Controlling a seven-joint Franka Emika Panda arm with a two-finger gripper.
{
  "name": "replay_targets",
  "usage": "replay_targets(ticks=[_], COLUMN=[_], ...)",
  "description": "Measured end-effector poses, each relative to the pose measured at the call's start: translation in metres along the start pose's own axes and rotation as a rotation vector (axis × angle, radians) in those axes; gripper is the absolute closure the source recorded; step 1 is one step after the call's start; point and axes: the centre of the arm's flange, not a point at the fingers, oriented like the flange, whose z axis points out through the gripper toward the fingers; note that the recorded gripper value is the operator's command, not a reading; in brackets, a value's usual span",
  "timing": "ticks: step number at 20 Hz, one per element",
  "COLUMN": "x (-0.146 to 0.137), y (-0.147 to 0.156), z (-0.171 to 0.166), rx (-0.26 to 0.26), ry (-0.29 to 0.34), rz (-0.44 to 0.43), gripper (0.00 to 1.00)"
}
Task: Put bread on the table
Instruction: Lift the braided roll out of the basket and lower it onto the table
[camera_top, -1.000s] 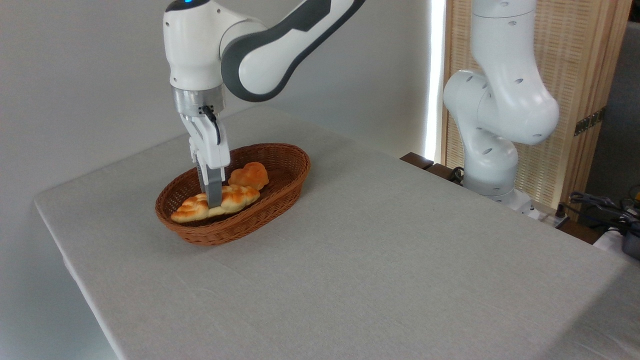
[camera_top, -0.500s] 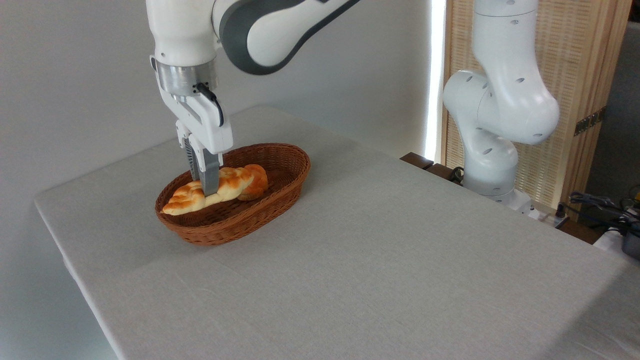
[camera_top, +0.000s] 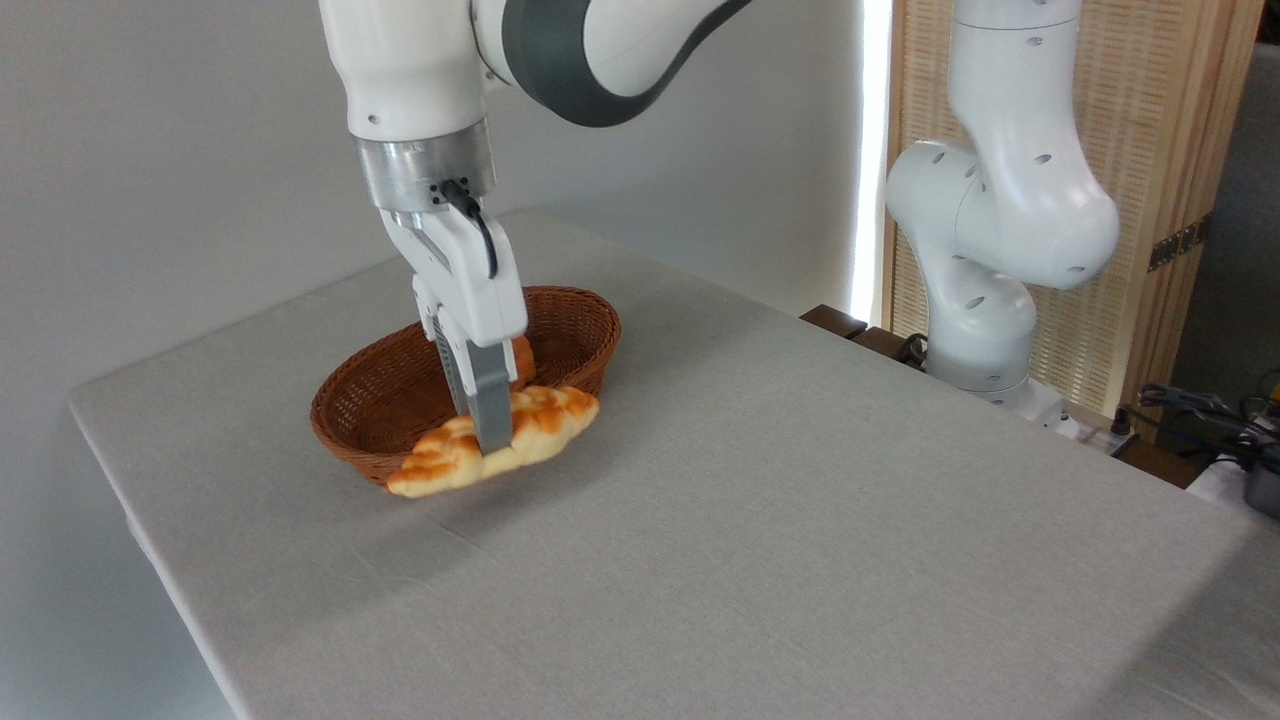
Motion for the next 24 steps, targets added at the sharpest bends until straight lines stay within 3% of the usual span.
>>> replay_targets(ticks=[4,6,7,12,14,16,24], x=[-0.005,-0.001,0.001,0.002,0.002,0.001,0.000], y=[-0.018,-0.023,-0.026,-0.031,-0.030,-0.030,-0.029], z=[0.019,0.035,0.045,0.075,0.081,0.083,0.088], rx=[0.011,0.012,0.013,0.009,0.009,0.009,0.002], ry=[-0.002,-0.003,-0.003,-0.011,-0.011,-0.011,-0.017], rz=[-0.020,-0.019,-0.019,-0.024,-0.024,-0.025,-0.025], gripper=[0.41,0.25,0.23,0.21,0.09,0.03,0.00])
